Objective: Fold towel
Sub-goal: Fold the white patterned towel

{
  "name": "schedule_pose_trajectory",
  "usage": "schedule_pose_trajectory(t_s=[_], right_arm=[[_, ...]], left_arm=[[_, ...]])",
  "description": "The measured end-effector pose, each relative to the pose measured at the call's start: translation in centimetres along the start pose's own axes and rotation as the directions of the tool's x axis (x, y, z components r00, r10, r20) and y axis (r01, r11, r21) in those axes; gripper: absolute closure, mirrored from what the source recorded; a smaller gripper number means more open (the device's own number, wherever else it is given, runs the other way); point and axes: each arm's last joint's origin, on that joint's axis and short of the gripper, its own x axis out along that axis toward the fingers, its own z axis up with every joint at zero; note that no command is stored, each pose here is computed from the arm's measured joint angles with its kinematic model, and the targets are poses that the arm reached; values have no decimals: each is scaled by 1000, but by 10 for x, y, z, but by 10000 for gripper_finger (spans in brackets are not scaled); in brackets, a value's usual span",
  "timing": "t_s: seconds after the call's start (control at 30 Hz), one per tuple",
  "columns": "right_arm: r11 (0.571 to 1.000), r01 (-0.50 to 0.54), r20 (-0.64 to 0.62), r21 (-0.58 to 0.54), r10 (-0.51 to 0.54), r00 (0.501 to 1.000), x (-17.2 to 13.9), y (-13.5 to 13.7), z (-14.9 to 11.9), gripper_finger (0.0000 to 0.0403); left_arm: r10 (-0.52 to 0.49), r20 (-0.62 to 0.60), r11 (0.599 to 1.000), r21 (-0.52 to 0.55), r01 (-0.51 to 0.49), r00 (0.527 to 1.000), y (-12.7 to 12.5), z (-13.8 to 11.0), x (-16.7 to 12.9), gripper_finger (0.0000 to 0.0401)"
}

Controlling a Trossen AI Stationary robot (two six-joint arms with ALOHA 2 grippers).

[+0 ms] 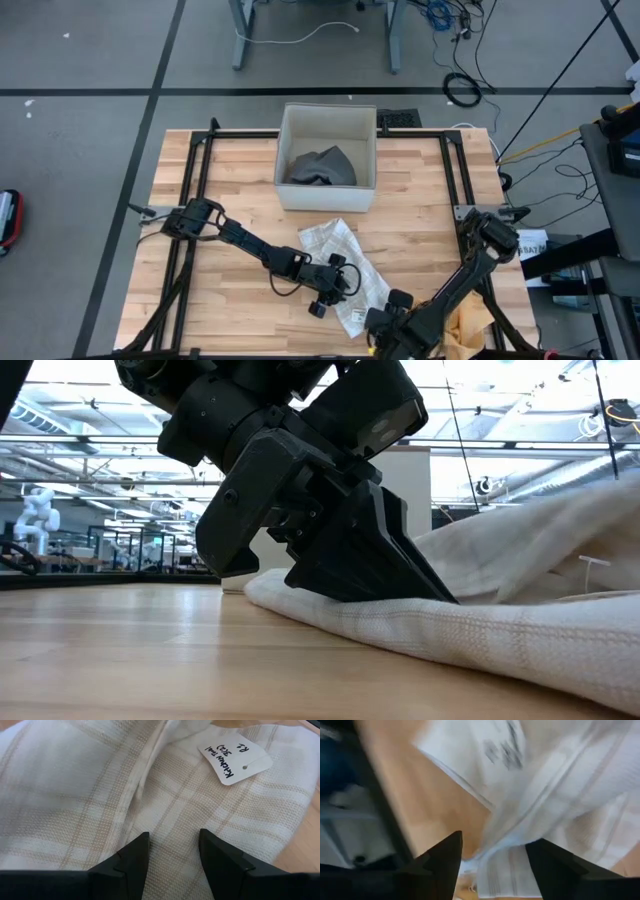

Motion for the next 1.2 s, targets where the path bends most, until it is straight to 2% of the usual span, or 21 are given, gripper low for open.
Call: schedule_pose_trajectory(t_s=[0.07, 0.17, 0.37, 0.43, 0.63, 0.97, 1.2], right_arm=[[999, 45, -60, 22, -43, 997, 7, -4, 0, 206], [998, 63, -61, 30, -61, 996, 9, -5, -1, 248], [999, 24, -49, -26, -26, 998, -1, 2, 0, 368], [999, 3, -38, -53, -5, 999, -7, 6, 3, 393], [998, 1, 74, -68, 4, 997, -22, 9, 23, 395], [998, 18, 111, -68, -10, 994, -18, -3, 53, 401], [997, -23, 147, -77, 34, 989, -16, -3, 67, 401]], left_arm=[[0, 0, 1000, -1, 0, 1000, 0, 0, 0, 222], [0, 0, 1000, -1, 0, 1000, 0, 0, 0, 222], [0, 0, 1000, 0, 0, 1000, 0, 0, 0, 222], [0, 2, 1000, 0, 0, 1000, 0, 1, 0, 222], [-2, 11, 1000, 24, 2, 1000, -3, 5, -5, 222], [35, -30, 989, 145, -30, 999, -34, 24, -34, 222], [-138, -12, 969, 204, 138, 990, -62, 24, -33, 222]])
